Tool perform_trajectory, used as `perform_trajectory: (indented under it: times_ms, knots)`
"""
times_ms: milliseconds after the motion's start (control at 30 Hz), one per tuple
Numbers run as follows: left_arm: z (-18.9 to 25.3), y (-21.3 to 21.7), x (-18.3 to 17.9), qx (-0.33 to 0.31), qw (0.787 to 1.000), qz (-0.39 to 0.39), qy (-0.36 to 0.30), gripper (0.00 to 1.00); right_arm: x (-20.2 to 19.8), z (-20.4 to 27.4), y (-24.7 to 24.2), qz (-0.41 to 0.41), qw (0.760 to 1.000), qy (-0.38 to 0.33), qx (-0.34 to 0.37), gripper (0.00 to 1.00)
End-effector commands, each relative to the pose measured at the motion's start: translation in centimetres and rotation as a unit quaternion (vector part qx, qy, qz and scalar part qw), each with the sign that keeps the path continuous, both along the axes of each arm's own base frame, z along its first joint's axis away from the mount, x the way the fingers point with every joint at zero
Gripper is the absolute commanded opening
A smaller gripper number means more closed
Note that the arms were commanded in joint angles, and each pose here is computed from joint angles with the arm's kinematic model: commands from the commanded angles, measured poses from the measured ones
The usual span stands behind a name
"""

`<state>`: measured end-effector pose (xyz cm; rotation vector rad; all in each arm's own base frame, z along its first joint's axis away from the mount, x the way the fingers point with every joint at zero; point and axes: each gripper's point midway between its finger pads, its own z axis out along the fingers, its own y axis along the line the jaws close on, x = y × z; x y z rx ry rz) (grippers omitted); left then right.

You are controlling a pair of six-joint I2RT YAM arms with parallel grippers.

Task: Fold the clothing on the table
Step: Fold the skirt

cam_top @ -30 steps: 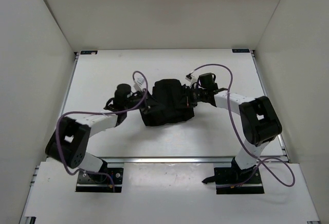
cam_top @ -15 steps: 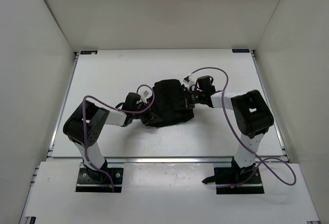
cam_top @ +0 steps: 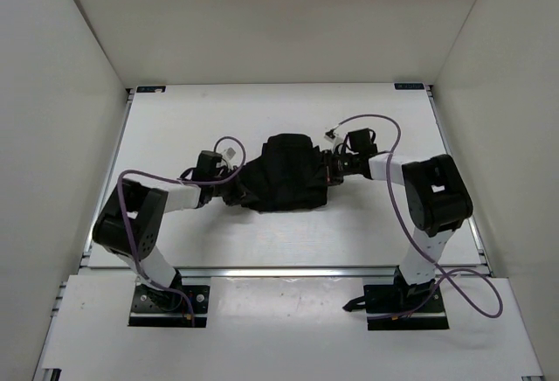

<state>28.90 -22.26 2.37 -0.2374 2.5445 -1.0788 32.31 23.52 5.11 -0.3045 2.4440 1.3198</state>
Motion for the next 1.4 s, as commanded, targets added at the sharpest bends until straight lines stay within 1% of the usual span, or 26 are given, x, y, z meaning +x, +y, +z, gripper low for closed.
perform_trajectory:
  times_ms: [0,33,100,167,267,300,333,367,400,433,533,633,733,800,833,933,967,1033,1067,1133,1200,1233,1267,1300,1333,1367]
  knots:
    - [6.3,0.0,2.3,-0.011,0.996,-0.014,-0.084,0.0,2.9,6.0,0.2,-0.008,0.996,-0.084,0.001,0.0]
    - [7.8,0.0,2.2,-0.008,0.994,-0.02,-0.105,0.0,2.9,7.9,0.4,-0.008,0.995,-0.1,0.01,0.0]
    - [11.8,-0.5,3.5,-0.01,0.985,-0.025,-0.17,0.0,3.0,11.0,1.1,-0.013,0.991,-0.126,0.029,0.0]
    - [13.5,-1.0,3.4,-0.004,0.979,-0.037,-0.2,0.0,2.2,12.9,1.8,-0.009,0.988,-0.15,0.036,0.0]
    - [13.0,-1.7,2.7,0.001,0.979,-0.047,-0.2,0.0,0.6,10.5,2.5,0.004,0.991,-0.135,-0.01,0.0]
    - [12.1,-1.8,2.3,0.012,0.979,-0.048,-0.196,0.0,0.1,8.5,2.1,0.001,0.991,-0.122,-0.049,0.0]
    - [11.7,-2.1,2.3,0.026,0.976,-0.045,-0.211,0.0,0.1,6.9,1.8,-0.001,0.989,-0.123,-0.085,0.0]
    - [11.3,-2.4,2.0,0.047,0.972,-0.048,-0.223,0.0,-0.6,5.5,1.6,0.003,0.988,-0.107,-0.111,0.0]
    - [10.4,-2.3,1.5,0.062,0.97,-0.056,-0.229,0.0,-1.0,4.3,1.2,0.009,0.984,-0.112,-0.139,0.0]
    - [9.0,-2.4,0.8,0.078,0.97,-0.061,-0.223,0.0,-1.8,3.1,1.1,0.02,0.982,-0.108,-0.155,0.0]
    - [6.3,-2.3,-0.2,0.087,0.971,-0.079,-0.21,0.0,-2.2,0.6,0.2,0.015,0.986,-0.078,-0.148,0.0]
    - [3.1,-1.5,-0.8,0.096,0.98,-0.077,-0.159,0.0,-1.8,-0.2,-0.6,-0.004,0.988,-0.068,-0.136,0.0]
    - [1.1,-0.9,-1.1,0.127,0.98,-0.086,-0.124,0.0,-1.7,-0.8,-1.5,-0.013,0.988,-0.064,-0.138,0.0]
    - [0.7,-0.9,-0.8,0.14,0.979,-0.086,-0.122,0.0,-1.6,-1.4,-2.0,-0.011,0.987,-0.068,-0.144,0.01]
    - [0.1,-0.6,-1.2,0.148,0.98,-0.086,-0.104,0.0,-1.6,-2.0,-2.4,-0.015,0.987,-0.056,-0.147,0.0]
    - [0.5,0.0,-0.7,0.152,0.98,-0.076,-0.103,0.0,-1.4,-0.4,-2.1,-0.013,0.99,-0.057,-0.126,0.0]
    - [0.6,0.5,-0.5,0.159,0.979,-0.07,-0.104,0.0,-1.0,1.0,-1.6,-0.012,0.991,-0.075,-0.114,0.0]
    - [2.3,0.7,0.1,0.141,0.982,-0.062,-0.112,0.0,-0.6,3.2,-1.0,-0.013,0.99,-0.098,-0.101,0.0]
    - [3.9,0.8,0.6,0.129,0.982,-0.052,-0.129,0.0,-0.1,5.5,-0.4,-0.016,0.989,-0.12,-0.081,0.02]
    - [6.9,0.9,0.9,0.103,0.981,-0.045,-0.156,0.0,0.0,8.6,0.3,-0.017,0.991,-0.131,-0.035,0.22]
    - [10.7,1.5,1.2,0.087,0.976,-0.034,-0.198,0.01,0.7,11.5,0.0,-0.037,0.988,-0.147,-0.002,0.28]
    - [11.5,1.9,1.2,0.094,0.974,-0.031,-0.206,0.08,1.0,12.7,-0.5,-0.054,0.985,-0.161,-0.005,0.37]
    - [12.3,2.5,0.9,0.103,0.971,-0.024,-0.216,0.14,0.6,13.3,-1.0,-0.064,0.984,-0.166,-0.014,0.53]
    - [13.3,3.0,0.6,0.108,0.968,-0.019,-0.225,0.33,1.0,13.7,-1.7,-0.082,0.978,-0.186,-0.042,0.62]
    - [14.2,3.3,0.7,0.12,0.963,-0.017,-0.24,0.63,1.6,13.5,-2.7,-0.102,0.971,-0.202,-0.077,0.94]
    - [13.7,4.0,0.3,0.144,0.961,-0.02,-0.235,0.71,1.2,13.1,-3.4,-0.109,0.969,-0.197,-0.098,0.99]
